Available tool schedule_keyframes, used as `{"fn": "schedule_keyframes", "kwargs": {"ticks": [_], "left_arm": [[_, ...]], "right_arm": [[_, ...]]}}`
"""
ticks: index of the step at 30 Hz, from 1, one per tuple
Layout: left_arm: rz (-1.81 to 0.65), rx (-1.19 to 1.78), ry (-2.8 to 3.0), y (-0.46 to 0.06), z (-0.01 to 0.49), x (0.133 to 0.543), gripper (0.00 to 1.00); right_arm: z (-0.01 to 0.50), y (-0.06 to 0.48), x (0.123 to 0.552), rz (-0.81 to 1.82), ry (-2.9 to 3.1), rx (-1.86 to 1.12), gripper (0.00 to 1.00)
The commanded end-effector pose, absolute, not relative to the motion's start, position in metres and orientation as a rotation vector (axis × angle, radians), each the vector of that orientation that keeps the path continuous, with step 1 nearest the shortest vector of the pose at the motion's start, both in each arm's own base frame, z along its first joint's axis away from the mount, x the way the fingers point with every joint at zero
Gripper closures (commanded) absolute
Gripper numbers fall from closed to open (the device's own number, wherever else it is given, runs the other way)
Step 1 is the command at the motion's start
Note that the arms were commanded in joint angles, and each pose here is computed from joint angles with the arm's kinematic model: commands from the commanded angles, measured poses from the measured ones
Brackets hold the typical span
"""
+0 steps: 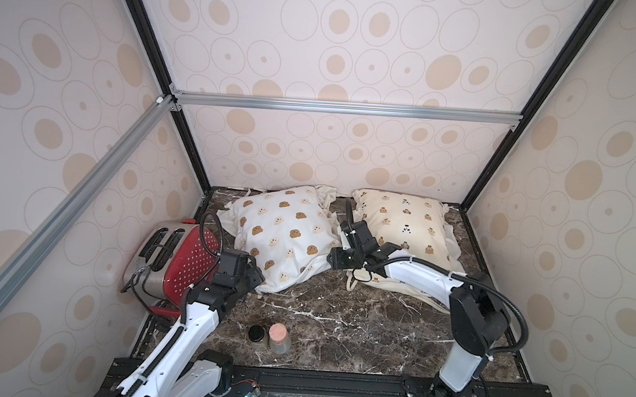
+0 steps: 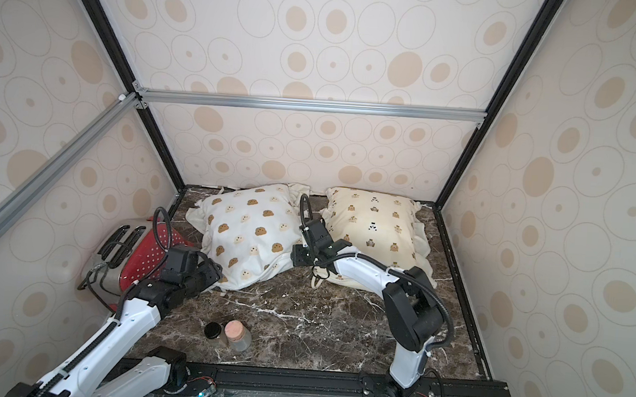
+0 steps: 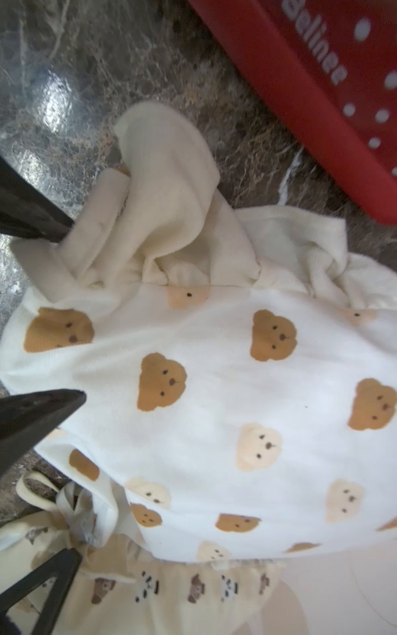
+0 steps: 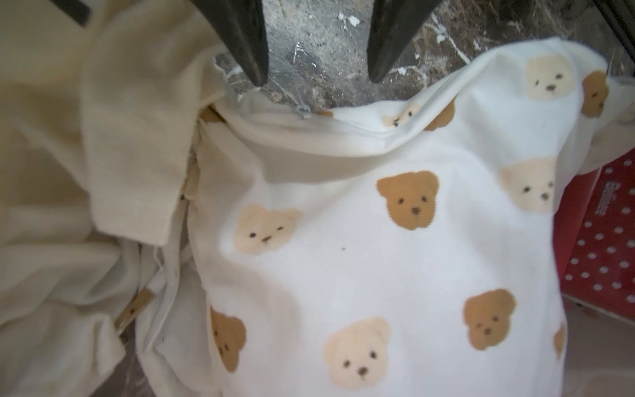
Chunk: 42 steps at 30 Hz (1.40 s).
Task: Zip up pillowcases
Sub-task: Place the pillowcase at the center of the board, then reset both arms
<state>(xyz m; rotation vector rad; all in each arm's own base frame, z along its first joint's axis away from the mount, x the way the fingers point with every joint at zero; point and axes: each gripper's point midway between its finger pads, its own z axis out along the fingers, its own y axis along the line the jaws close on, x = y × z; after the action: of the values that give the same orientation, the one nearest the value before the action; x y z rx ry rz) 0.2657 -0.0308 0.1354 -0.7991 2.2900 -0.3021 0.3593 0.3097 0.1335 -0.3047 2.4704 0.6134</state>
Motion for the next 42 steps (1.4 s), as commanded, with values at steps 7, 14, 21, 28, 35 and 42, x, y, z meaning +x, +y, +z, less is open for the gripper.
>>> {"fn": "schedule_keyframes", "kwargs": {"ticks": [7,14,21,28,35,42], "left_arm": [[0.088,-0.742,2.152,0.027,0.198,0.241,0.01],[0.375,-0.646,2.004,0.057,0.216,0.266,0.01],[0.618,-0.542,1.893,0.084,0.181,0.289,0.01],[0.622,-0.429,1.865,0.086,0.15,0.313,0.01],[0.564,-0.37,1.808,0.08,0.139,0.336,0.01],[0.486,-0.277,1.82,0.065,0.137,0.357,0.01]], "right_arm": [[0.196,0.187,0.347,0.46,2.321,-0.103,0.08],[0.181,0.023,0.348,0.007,2.246,0.377,0.0],[0.155,-0.065,0.346,-0.364,2.094,0.519,0.0],[0.128,-0.061,0.369,-0.417,2.048,0.344,0.0],[0.1,-0.039,0.393,-0.306,2.074,0.205,0.0],[0.098,-0.009,0.398,-0.121,2.037,0.077,0.0]]}}
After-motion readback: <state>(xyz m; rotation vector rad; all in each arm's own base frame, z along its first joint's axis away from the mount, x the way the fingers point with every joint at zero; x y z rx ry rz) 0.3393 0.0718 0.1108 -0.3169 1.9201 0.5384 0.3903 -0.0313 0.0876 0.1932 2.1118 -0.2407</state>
